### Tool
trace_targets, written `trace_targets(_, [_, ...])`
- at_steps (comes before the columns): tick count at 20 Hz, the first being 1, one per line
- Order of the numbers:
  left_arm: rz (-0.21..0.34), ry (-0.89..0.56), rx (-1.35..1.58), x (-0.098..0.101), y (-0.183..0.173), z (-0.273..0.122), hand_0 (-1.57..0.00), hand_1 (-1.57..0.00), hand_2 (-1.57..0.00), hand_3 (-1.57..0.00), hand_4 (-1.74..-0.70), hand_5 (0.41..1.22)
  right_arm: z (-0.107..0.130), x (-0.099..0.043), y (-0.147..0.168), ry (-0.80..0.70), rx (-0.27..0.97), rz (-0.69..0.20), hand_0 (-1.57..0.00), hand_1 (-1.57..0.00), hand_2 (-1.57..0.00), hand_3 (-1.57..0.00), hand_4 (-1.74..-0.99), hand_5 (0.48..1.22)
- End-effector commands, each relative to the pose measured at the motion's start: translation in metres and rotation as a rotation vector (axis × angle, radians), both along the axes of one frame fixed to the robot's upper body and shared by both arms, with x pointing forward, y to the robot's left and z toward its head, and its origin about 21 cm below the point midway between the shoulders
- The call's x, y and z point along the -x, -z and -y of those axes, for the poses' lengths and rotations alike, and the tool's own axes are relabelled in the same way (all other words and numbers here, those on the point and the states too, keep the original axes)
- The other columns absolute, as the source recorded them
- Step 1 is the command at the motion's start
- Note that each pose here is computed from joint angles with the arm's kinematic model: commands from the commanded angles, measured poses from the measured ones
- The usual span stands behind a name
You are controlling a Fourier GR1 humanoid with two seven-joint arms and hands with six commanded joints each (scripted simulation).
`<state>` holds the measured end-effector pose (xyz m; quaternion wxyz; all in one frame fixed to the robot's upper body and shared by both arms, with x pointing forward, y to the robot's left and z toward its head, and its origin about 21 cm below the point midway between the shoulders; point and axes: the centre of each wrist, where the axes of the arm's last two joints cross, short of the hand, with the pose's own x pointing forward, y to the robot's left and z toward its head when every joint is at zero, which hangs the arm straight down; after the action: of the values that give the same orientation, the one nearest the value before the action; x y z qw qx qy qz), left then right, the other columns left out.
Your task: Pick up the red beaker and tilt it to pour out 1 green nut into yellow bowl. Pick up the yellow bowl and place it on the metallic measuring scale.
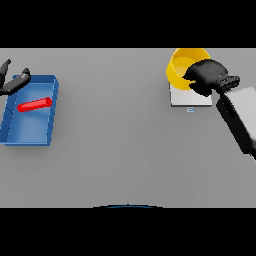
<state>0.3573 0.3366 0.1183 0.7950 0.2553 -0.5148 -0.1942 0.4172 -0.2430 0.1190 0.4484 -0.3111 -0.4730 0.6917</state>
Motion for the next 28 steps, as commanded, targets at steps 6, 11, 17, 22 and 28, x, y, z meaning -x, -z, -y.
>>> trace_targets(6, [-0.004, 0.004, -0.024, -0.005, -0.001, 0.004, 0.00, 0.00, 0.00, 0.00, -0.86, 0.804, 0.013, -0.007, 0.020, 0.049, -0.029, -0.039, -1.57, -1.57, -1.40, -1.34, -1.741, 1.221])
trace_targets(11, [-0.005, 0.002, -0.021, -0.004, -0.001, 0.001, 0.00, 0.00, 0.00, 0.00, -0.85, 0.799, 0.016, -0.010, 0.031, 0.074, -0.023, -0.053, -1.57, -1.57, -1.38, -1.40, -1.741, 1.221])
trace_targets(17, [-0.019, 0.004, -0.026, -0.004, 0.002, -0.003, 0.00, 0.00, 0.00, 0.00, -0.84, 0.775, 0.022, -0.008, 0.036, 0.095, -0.028, -0.087, -1.56, -1.43, -1.34, -1.11, -1.682, 1.221])
trace_targets(22, [-0.013, 0.005, -0.010, -0.003, 0.002, 0.001, 0.00, 0.00, 0.00, 0.00, -0.84, 0.764, 0.020, -0.011, 0.036, 0.123, -0.080, -0.133, -0.76, -0.67, -0.58, -0.48, -1.513, 0.923])
trace_targets(28, [-0.011, -0.001, -0.015, -0.005, 0.003, 0.001, 0.00, 0.00, 0.00, 0.00, -0.83, 0.752, 0.022, -0.010, 0.037, 0.124, -0.046, -0.152, -0.20, -0.19, -0.15, -0.13, -1.435, 0.817])
